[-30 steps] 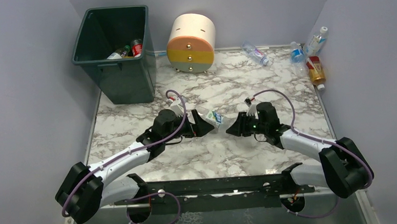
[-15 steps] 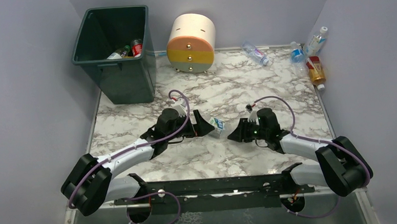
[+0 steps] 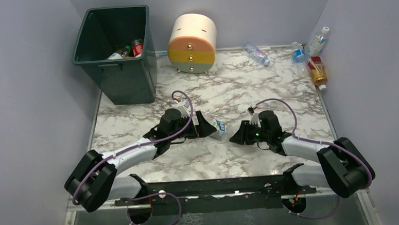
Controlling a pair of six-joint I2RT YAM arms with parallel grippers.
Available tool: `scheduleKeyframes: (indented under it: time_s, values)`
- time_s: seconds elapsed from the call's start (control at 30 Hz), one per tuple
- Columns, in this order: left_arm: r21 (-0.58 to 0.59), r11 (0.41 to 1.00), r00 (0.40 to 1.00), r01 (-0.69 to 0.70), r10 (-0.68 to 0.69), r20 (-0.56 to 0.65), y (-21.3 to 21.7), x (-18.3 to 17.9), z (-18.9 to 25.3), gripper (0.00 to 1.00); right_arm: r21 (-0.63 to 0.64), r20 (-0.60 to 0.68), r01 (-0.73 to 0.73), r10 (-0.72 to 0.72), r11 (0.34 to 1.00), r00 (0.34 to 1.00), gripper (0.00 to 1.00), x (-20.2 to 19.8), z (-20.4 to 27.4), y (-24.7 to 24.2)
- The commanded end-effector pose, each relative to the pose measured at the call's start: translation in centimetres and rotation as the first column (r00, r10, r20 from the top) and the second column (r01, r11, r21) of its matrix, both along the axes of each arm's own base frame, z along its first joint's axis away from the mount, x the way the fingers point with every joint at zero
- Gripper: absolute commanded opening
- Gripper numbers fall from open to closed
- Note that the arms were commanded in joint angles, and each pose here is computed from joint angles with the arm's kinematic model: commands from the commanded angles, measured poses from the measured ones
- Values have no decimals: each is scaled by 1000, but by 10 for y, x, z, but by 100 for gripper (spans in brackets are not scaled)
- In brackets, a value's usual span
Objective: Put the plastic bottles in the bin
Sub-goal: Place the plastic bottle at the center of the board, then adjust the plastic bottle at the center of the board.
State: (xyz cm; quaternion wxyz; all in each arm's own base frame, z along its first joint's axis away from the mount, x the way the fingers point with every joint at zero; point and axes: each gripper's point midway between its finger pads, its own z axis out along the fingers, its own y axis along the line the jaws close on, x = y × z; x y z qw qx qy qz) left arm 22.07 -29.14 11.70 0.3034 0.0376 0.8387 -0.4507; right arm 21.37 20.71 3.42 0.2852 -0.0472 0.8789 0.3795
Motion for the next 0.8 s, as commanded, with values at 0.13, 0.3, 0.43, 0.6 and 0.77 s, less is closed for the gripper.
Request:
scheduleKeyframes:
  time_s: [0.13,0.3,0.43,0.6,0.77]
  values:
    - [-37,999,998,35,-33,47,-9,6,13,99,12,12,-12,12,1000,1000,46,2,1,5]
    - [-35,999,998,36,-35,44,-9,6,11,99,8,8,-9,9,1000,1000,56,2,0,4]
    - [-33,999,999,35,-33,41,-8,5,10,99,4,7,-3,3,1000,1000,64,2,0,3]
    - [-33,999,999,33,-32,39,-7,4,8,99,-1,15,2,-2,1000,1000,73,1,3,1]
    - [-35,999,999,30,-29,39,-7,4,9,99,-5,32,1,0,1000,999,76,1,11,-1]
